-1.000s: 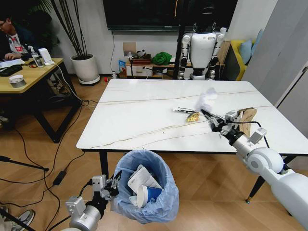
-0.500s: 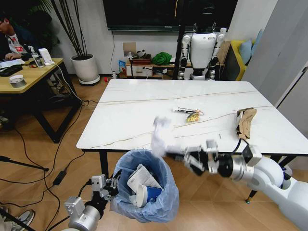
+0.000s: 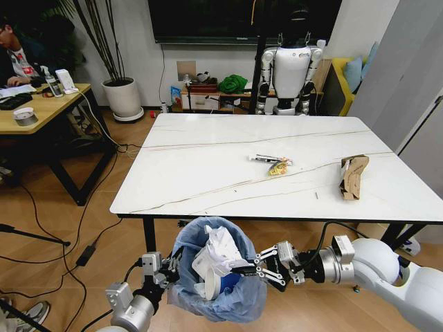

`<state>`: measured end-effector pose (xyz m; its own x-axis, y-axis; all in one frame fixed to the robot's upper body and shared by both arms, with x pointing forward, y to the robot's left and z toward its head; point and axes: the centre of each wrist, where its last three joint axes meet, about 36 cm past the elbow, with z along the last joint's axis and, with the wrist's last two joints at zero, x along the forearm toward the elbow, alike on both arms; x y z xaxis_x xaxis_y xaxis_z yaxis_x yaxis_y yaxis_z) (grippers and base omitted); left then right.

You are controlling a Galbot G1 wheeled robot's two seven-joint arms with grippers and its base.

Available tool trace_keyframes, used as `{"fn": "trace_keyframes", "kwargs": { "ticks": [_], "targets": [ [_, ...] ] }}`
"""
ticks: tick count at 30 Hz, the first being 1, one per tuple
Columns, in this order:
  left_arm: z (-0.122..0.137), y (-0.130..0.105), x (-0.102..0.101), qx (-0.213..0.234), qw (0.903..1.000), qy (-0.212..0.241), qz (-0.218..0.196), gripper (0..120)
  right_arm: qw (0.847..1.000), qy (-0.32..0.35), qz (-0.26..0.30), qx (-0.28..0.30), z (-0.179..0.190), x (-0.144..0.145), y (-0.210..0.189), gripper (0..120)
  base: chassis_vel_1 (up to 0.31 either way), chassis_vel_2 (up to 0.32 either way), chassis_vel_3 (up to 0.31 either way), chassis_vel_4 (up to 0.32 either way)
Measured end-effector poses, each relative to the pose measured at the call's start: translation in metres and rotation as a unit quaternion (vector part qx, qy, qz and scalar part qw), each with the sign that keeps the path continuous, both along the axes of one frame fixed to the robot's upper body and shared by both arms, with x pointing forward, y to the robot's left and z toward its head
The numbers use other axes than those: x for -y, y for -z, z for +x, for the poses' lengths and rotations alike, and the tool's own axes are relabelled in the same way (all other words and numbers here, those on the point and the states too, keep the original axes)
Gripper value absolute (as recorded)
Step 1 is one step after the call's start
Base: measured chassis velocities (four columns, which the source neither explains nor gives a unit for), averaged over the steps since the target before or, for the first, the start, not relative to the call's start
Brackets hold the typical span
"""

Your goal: Pick up the trash bin and place the trash from the table into it.

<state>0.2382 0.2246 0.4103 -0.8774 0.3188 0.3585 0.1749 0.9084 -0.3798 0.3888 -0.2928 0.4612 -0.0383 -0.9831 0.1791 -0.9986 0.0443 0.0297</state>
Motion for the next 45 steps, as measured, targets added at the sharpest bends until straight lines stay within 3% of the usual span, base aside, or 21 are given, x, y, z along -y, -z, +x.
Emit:
{"fn": "trace_keyframes", "kwargs": {
  "ticks": [9, 14, 18, 21, 24, 27, 31, 33, 36, 40, 45],
  "targets": [
    [0.002, 0.000, 0.002, -0.005, 1.0000, 0.000, -0.007, 0, 1.000, 0.007, 0.001, 0.004, -0.001, 0.002, 0.002, 3, 0.000, 0.000, 0.000, 0.000],
    [0.000, 0.001, 0.003, -0.008, 0.9999, 0.001, -0.009, 0, 1.000, 0.013, 0.000, 0.003, -0.001, 0.003, 0.004, 19, 0.000, 0.000, 0.000, 0.000],
    [-0.001, -0.002, 0.004, -0.006, 0.9999, 0.000, -0.010, 0, 1.000, 0.015, -0.002, 0.004, 0.000, 0.004, 0.005, 39, 0.000, 0.000, 0.000, 0.000],
    [-0.001, -0.002, 0.004, -0.005, 0.9999, -0.001, -0.010, 0, 1.000, 0.016, -0.002, 0.005, 0.000, 0.005, 0.005, 42, 0.000, 0.000, 0.000, 0.000],
    [-0.002, -0.002, 0.004, -0.006, 0.9999, -0.001, -0.008, 0, 1.000, 0.019, -0.004, 0.008, 0.001, 0.007, 0.005, 61, 0.000, 0.000, 0.000, 0.000],
    [-0.002, -0.003, 0.004, -0.005, 1.0000, -0.002, -0.008, 0, 1.000, 0.021, -0.003, 0.010, 0.002, 0.008, 0.004, 68, 0.000, 0.000, 0.000, 0.000],
    [-0.004, -0.004, 0.003, -0.006, 1.0000, -0.004, -0.006, 0, 0.997, 0.060, 0.031, 0.023, 0.012, 0.008, -0.002, 86, 0.000, 0.000, 0.000, 0.000],
    [-0.004, -0.004, 0.002, -0.007, 1.0000, -0.004, -0.006, 0, 0.996, 0.074, 0.043, 0.026, 0.017, 0.008, -0.004, 89, 0.000, 0.000, 0.000, 0.000],
    [-0.007, -0.006, 0.000, -0.008, 0.9999, -0.006, -0.004, 0, 0.989, 0.125, 0.075, 0.039, 0.028, 0.008, -0.009, 98, 0.000, 0.000, 0.000, 0.000],
    [-0.010, -0.008, -0.001, -0.009, 0.9999, -0.008, -0.002, 0, 0.977, 0.188, 0.093, 0.048, 0.035, 0.007, -0.012, 100, 0.000, 0.000, 0.000, 0.000],
    [-0.013, -0.012, -0.005, -0.007, 0.9999, -0.013, 0.002, 0, 0.933, 0.340, 0.107, 0.055, 0.045, 0.000, -0.002, 100, 0.000, 0.000, 0.000, 0.000]
  ]
}}
